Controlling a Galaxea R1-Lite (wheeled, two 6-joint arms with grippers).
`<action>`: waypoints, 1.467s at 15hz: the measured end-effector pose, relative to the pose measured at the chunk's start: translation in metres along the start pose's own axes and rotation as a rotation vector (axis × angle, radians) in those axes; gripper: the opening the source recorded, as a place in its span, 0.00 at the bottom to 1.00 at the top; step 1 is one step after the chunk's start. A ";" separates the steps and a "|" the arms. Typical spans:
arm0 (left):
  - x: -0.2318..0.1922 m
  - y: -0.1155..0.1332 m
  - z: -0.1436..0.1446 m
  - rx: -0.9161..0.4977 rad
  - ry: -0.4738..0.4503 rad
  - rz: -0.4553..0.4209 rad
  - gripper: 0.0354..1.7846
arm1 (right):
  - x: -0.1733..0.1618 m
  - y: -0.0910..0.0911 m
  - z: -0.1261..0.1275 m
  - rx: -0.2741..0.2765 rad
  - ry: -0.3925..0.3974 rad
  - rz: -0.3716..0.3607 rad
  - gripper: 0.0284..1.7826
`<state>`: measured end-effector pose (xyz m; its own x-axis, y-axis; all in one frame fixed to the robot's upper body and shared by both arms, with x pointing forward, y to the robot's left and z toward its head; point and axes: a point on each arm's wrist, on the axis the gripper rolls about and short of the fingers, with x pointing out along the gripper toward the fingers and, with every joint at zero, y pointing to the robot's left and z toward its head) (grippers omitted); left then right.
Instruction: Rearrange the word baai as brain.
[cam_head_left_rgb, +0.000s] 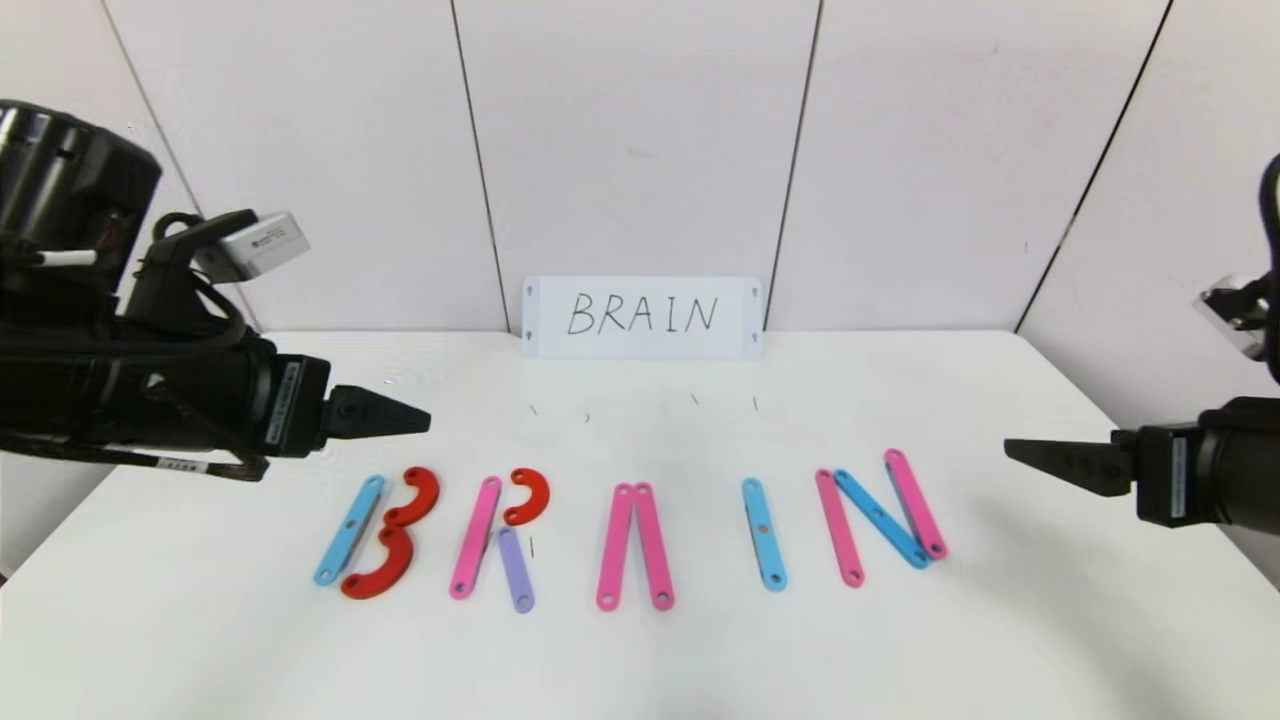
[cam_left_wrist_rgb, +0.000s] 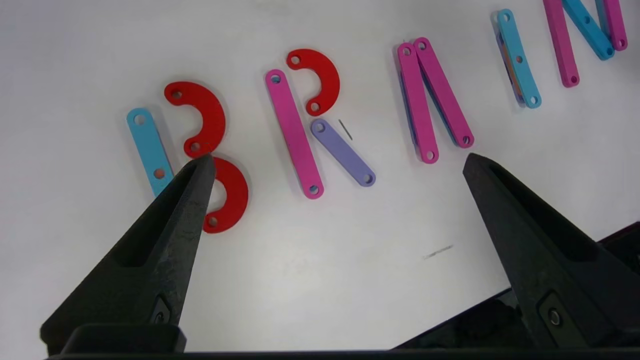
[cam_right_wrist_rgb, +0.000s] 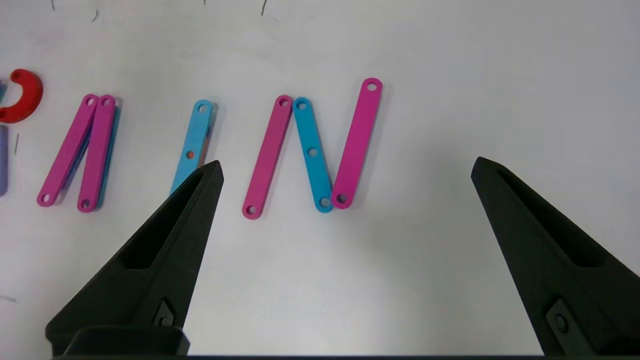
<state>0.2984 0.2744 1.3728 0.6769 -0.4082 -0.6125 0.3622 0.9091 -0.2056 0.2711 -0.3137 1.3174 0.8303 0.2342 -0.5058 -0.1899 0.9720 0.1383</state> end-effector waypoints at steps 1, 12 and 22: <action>-0.009 -0.001 -0.008 0.007 -0.009 0.000 0.97 | -0.010 0.001 -0.003 0.000 -0.002 -0.001 0.98; -0.139 -0.020 -0.133 0.093 -0.247 0.016 0.97 | -0.132 0.010 -0.070 -0.009 -0.207 -0.125 0.98; -0.181 -0.026 -0.209 0.030 -0.483 0.345 0.97 | -0.191 0.015 -0.124 0.030 -0.468 -0.344 0.98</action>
<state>0.0329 0.3420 1.3296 0.9712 -0.0875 -0.2216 0.0829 0.9961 -0.0301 0.0451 -0.3411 1.3104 0.9861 -0.1350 -0.0965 0.1411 0.9882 0.0597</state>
